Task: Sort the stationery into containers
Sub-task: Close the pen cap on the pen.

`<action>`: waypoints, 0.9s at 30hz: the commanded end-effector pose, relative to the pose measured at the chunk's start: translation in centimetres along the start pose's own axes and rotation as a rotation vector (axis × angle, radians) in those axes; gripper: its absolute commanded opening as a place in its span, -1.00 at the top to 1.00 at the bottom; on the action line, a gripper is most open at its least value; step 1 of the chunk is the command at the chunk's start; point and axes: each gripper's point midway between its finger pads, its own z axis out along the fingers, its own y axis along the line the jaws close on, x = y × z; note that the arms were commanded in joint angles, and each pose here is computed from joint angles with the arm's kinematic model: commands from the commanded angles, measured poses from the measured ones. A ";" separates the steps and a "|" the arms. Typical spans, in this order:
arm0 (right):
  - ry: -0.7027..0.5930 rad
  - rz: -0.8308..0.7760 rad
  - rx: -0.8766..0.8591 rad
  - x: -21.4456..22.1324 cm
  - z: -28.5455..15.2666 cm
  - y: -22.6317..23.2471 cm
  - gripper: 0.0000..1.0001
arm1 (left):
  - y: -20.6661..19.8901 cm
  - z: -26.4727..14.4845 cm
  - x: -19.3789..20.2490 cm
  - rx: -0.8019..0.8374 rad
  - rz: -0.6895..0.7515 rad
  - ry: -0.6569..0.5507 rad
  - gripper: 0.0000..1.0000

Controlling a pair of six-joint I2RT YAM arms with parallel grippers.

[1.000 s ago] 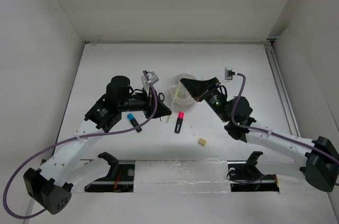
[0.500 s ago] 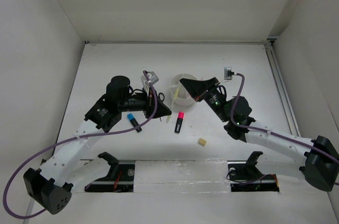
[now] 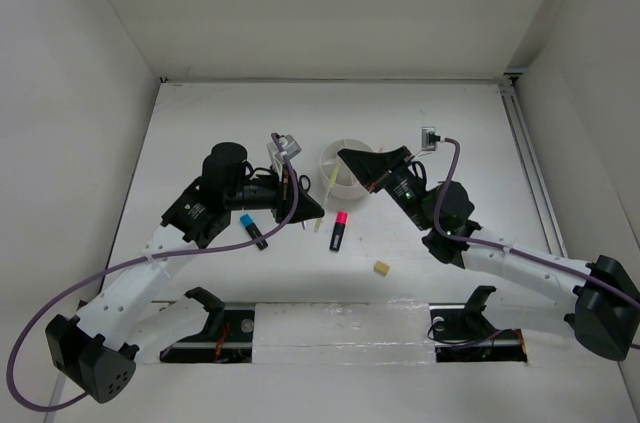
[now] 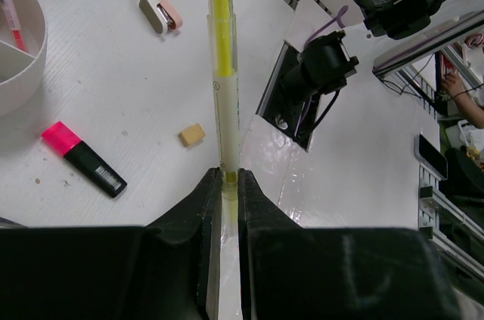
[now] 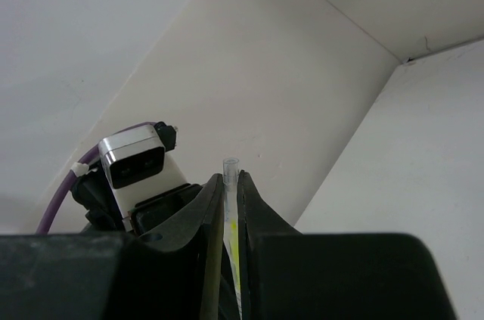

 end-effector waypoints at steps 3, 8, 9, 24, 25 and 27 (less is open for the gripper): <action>-0.027 0.004 -0.089 -1.1 0.5 2.7 1.00 | -0.4 -0.3 -1.1 0.015 0.031 -0.029 1.00; -0.006 0.002 -0.094 -0.5 0.2 2.4 1.00 | 0.1 -0.5 -1.3 -0.002 0.026 -0.041 1.00; -0.012 0.004 -0.102 -0.6 0.2 2.6 1.00 | 0.1 -0.6 -1.4 0.000 0.015 -0.043 1.00; 0.092 0.005 -0.107 2.2 0.3 1.4 1.00 | 0.0 -0.8 -2.4 -0.012 0.044 -0.077 1.00; 0.086 0.006 -0.114 2.1 0.5 1.6 1.00 | 0.0 -0.8 -2.4 -0.012 0.044 -0.077 1.00; 0.114 -0.011 -0.137 2.8 0.3 2.1 1.00 | -0.3 -1.0 -2.5 -0.010 0.051 -0.083 1.00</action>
